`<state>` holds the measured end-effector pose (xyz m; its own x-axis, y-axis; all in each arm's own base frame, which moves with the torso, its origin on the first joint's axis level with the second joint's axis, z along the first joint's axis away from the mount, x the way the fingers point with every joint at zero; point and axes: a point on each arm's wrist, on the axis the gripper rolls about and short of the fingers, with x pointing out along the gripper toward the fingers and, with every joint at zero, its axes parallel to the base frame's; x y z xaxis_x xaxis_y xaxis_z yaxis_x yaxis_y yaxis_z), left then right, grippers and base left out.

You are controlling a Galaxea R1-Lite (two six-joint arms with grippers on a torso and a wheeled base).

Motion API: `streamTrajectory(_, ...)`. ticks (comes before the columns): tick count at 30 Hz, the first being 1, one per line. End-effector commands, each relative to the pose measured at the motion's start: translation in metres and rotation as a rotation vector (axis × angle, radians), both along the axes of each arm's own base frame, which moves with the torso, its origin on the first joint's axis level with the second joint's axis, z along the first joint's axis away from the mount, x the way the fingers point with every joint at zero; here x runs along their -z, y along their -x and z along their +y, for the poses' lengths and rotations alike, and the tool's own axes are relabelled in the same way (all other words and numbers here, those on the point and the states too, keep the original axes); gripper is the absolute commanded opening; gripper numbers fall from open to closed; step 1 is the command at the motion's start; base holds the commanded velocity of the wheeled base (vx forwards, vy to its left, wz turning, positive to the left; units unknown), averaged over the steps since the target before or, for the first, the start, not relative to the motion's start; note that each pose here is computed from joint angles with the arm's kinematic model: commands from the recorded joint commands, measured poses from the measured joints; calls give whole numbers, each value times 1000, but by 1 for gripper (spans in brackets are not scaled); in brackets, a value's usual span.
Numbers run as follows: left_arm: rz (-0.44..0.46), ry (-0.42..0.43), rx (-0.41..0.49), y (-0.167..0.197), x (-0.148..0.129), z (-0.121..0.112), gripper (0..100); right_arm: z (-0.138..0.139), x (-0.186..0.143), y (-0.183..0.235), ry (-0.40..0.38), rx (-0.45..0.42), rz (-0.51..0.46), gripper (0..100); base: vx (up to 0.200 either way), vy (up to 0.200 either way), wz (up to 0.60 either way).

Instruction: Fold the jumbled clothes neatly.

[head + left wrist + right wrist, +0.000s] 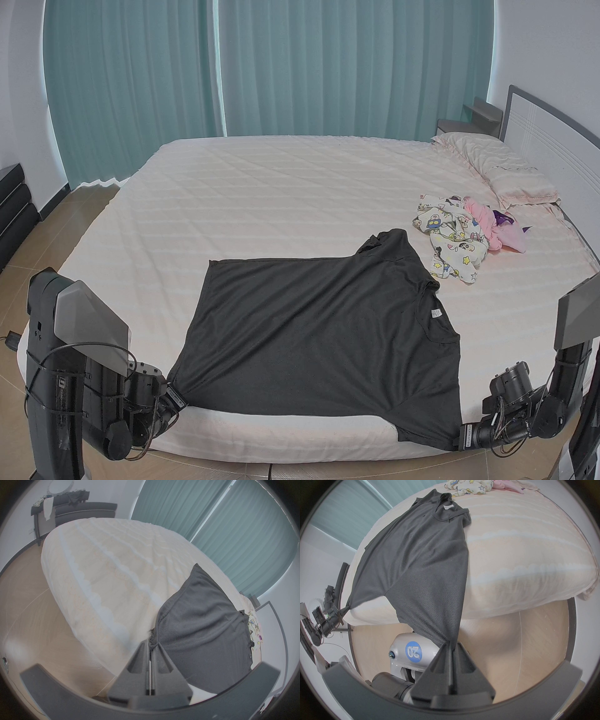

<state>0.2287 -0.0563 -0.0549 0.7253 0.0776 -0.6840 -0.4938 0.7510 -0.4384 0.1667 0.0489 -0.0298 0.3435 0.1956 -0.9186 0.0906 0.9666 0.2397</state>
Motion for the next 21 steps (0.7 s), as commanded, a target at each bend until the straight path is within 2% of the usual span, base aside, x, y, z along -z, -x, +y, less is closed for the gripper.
streamTrajectory(1,29,-56,51,14,-3,2,0,-6,-16,6,2,-6,-45,0,0,0,0)
streamTrajectory(8,56,-134,87,25,-4,-2,0,-9,-20,7,23,-4,-55,0,0,0,0)
streamTrajectory(9,62,-169,86,27,-3,-4,0,-10,-20,9,39,-11,-45,0,0,0,0)
streamTrajectory(15,117,-200,121,34,2,-10,0,-12,-25,18,68,-65,-11,0,0,0,0)
streamTrajectory(21,167,-260,131,42,1,-13,0,-12,-24,20,79,-74,12,0,0,0,0)
